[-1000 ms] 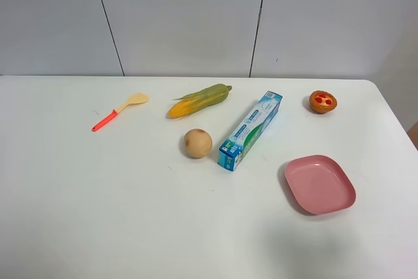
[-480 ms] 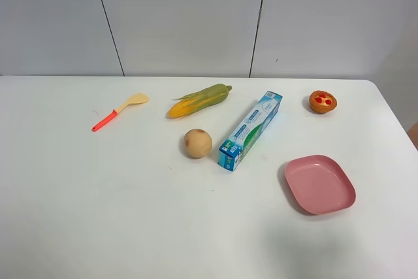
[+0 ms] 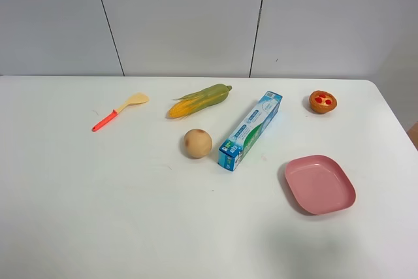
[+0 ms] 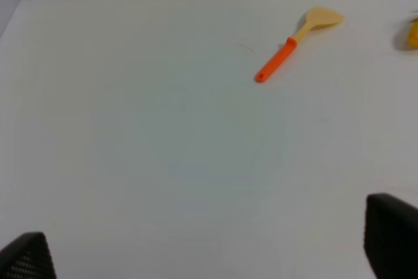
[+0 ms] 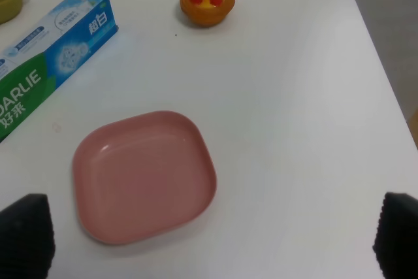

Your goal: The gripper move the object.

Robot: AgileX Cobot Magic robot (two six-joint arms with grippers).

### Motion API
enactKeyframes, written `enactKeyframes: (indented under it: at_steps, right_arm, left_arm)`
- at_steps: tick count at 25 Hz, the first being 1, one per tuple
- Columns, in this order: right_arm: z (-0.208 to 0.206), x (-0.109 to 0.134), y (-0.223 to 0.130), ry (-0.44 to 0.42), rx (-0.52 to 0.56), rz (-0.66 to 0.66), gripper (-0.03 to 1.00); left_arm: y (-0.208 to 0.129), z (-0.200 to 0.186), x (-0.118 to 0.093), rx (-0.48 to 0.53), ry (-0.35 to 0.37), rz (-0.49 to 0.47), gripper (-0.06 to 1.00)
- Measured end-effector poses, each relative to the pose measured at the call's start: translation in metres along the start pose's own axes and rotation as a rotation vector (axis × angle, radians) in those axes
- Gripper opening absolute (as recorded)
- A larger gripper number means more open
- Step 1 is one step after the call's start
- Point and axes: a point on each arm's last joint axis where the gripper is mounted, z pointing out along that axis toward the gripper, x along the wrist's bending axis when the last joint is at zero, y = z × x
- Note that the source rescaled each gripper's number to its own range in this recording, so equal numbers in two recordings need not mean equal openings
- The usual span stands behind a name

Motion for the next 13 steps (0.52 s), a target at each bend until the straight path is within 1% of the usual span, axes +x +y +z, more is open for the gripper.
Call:
enactKeyframes:
  at_steps: [13]
  right_arm:
    - [0.0000, 0.0000, 0.0000, 0.000, 0.000, 0.000, 1.00]
  left_arm:
    - [0.0000, 0.0000, 0.0000, 0.000, -0.002, 0.001, 1.00]
